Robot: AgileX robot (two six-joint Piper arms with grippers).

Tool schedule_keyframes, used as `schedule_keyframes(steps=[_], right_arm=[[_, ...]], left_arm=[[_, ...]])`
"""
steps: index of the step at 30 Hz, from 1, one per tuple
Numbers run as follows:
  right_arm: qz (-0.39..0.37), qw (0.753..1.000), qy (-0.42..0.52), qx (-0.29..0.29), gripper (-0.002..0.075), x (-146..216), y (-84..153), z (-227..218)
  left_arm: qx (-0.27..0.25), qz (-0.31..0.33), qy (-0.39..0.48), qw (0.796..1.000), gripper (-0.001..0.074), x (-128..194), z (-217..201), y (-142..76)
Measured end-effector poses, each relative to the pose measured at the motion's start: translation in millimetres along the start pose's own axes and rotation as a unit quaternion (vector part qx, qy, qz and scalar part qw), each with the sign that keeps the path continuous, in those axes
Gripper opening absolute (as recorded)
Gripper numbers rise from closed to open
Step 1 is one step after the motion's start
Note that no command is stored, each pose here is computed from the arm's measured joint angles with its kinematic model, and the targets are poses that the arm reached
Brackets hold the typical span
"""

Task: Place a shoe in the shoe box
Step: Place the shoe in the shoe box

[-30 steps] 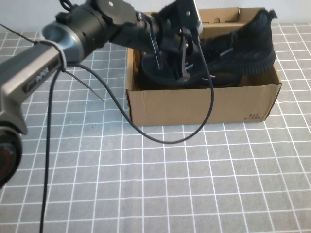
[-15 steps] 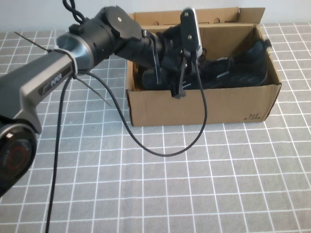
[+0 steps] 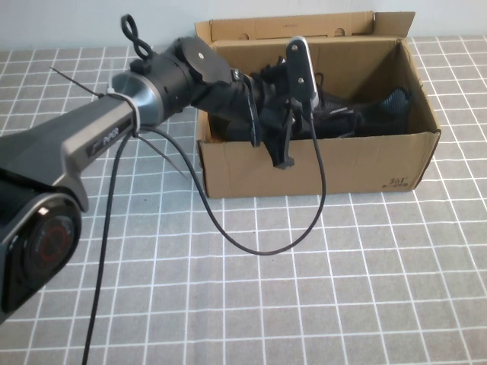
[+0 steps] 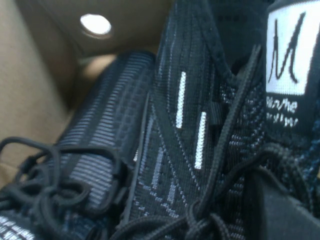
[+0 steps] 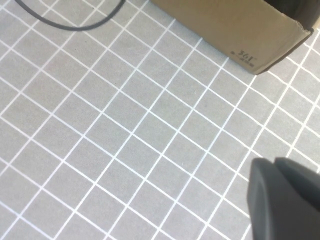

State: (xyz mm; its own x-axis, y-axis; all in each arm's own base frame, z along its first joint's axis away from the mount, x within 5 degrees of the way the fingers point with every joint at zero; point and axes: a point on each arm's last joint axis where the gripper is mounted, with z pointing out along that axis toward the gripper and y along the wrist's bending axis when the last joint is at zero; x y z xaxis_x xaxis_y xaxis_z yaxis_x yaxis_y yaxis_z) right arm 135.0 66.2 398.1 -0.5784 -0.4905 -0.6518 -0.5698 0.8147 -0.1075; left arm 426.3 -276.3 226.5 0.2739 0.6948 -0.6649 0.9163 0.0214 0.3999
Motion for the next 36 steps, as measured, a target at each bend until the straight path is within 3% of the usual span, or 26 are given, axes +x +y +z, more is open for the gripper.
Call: schedule_keyframes(steps=[20, 32, 36], right_arm=[[0.002, 1.000, 0.008, -0.002, -0.0016, 1.5, 0.3, 0.0], [0.002, 1.000, 0.009, -0.003, -0.0016, 1.7, 0.5, 0.0], [0.004, 1.000, 0.008, -0.008, -0.0016, 1.5, 1.4, 0.0]], left_arm=[[0.043, -0.012, -0.024, 0.999, 0.0019, -6.5, 0.0, -5.8], [0.033, -0.017, -0.019, 0.999, 0.0020, -3.4, 3.4, -4.0], [0.027, -0.038, -0.018, 0.999, 0.0086, -3.4, 3.5, -2.9]])
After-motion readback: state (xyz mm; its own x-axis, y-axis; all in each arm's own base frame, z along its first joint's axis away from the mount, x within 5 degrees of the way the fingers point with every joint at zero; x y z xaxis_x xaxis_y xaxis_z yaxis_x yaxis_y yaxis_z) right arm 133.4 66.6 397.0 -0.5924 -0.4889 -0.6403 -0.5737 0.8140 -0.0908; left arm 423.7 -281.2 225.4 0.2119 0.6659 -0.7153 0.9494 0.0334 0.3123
